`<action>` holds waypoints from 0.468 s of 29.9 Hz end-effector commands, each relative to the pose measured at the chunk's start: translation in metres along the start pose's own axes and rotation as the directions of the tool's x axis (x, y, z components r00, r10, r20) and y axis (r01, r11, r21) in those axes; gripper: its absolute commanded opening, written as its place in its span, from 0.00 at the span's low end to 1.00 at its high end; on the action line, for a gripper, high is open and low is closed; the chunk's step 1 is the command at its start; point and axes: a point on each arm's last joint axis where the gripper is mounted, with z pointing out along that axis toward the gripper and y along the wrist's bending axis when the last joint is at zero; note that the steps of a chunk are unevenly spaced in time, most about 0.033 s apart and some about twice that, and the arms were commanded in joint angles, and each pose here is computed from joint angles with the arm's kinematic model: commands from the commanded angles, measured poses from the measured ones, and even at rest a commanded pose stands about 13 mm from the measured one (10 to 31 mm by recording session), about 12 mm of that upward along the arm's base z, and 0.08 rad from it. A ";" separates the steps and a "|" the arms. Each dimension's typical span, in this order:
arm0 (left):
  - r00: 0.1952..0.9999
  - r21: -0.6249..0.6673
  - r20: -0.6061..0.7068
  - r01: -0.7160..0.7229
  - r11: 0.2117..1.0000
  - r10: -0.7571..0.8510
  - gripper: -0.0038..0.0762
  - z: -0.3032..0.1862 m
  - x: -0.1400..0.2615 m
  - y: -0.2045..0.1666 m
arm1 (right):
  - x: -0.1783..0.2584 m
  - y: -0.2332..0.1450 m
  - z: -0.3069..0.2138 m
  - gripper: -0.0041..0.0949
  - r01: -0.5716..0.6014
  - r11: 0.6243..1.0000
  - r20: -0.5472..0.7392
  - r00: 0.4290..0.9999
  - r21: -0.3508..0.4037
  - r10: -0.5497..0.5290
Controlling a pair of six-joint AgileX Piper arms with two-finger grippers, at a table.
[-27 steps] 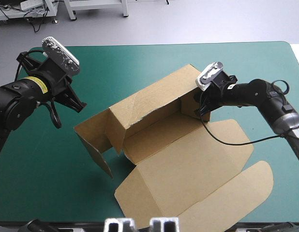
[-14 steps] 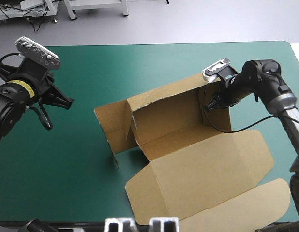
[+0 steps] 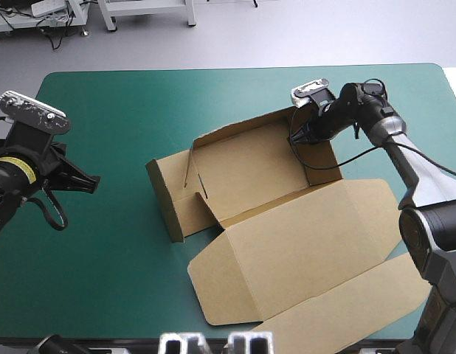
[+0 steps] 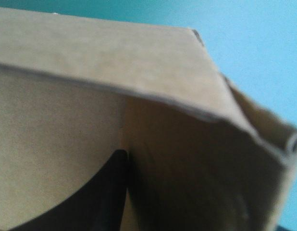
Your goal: Fold the box
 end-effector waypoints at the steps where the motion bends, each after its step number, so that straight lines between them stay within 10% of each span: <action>1: 0.996 -0.005 0.082 0.027 1.000 -0.027 0.05 -0.009 -0.006 0.004 | 0.027 0.014 0.008 0.34 -0.062 0.987 -0.305 0.952 -0.148 0.014; 6: 0.997 -0.005 0.076 0.025 1.000 -0.024 0.05 -0.008 -0.005 0.004 | 0.009 0.013 -0.011 0.68 -0.111 0.986 -0.229 0.970 -0.122 0.081; 14: 0.996 -0.028 0.089 0.016 0.999 -0.013 0.05 -0.008 -0.006 0.006 | -0.015 0.018 -0.096 0.73 -0.047 0.998 0.005 0.999 -0.029 0.048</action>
